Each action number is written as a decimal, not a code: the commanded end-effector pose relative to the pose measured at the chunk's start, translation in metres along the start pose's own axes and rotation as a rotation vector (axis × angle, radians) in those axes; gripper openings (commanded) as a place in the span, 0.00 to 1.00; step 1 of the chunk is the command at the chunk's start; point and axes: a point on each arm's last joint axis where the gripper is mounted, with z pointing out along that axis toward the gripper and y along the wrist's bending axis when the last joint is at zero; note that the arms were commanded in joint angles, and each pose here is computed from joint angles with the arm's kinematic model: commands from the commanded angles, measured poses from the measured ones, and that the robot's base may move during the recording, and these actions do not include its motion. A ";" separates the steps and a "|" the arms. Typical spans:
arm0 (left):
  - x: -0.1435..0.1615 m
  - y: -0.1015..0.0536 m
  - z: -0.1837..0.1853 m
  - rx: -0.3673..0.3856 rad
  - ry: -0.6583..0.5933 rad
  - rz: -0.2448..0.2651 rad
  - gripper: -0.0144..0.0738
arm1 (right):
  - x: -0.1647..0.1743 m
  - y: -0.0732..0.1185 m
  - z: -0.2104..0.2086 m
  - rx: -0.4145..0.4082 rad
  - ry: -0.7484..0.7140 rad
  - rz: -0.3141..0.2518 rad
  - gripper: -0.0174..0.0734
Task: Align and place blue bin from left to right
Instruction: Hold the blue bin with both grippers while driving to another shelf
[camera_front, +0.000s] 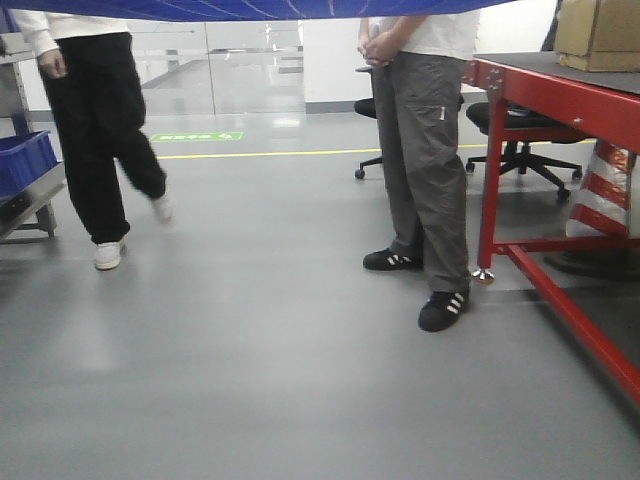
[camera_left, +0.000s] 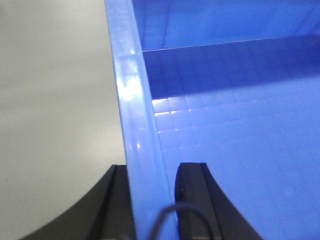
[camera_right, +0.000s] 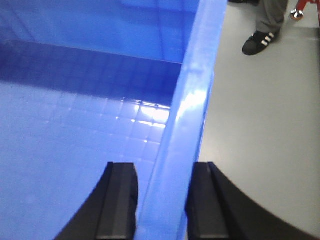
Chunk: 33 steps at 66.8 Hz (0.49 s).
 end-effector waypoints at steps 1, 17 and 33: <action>-0.005 -0.004 -0.021 0.040 -0.099 0.004 0.04 | -0.009 -0.007 -0.008 0.054 -0.101 -0.003 0.11; -0.005 -0.004 -0.021 0.040 -0.099 0.004 0.04 | -0.010 -0.007 -0.008 0.053 -0.103 -0.003 0.11; -0.005 -0.004 -0.021 0.040 -0.099 0.004 0.04 | -0.010 -0.007 -0.008 0.053 -0.103 -0.003 0.11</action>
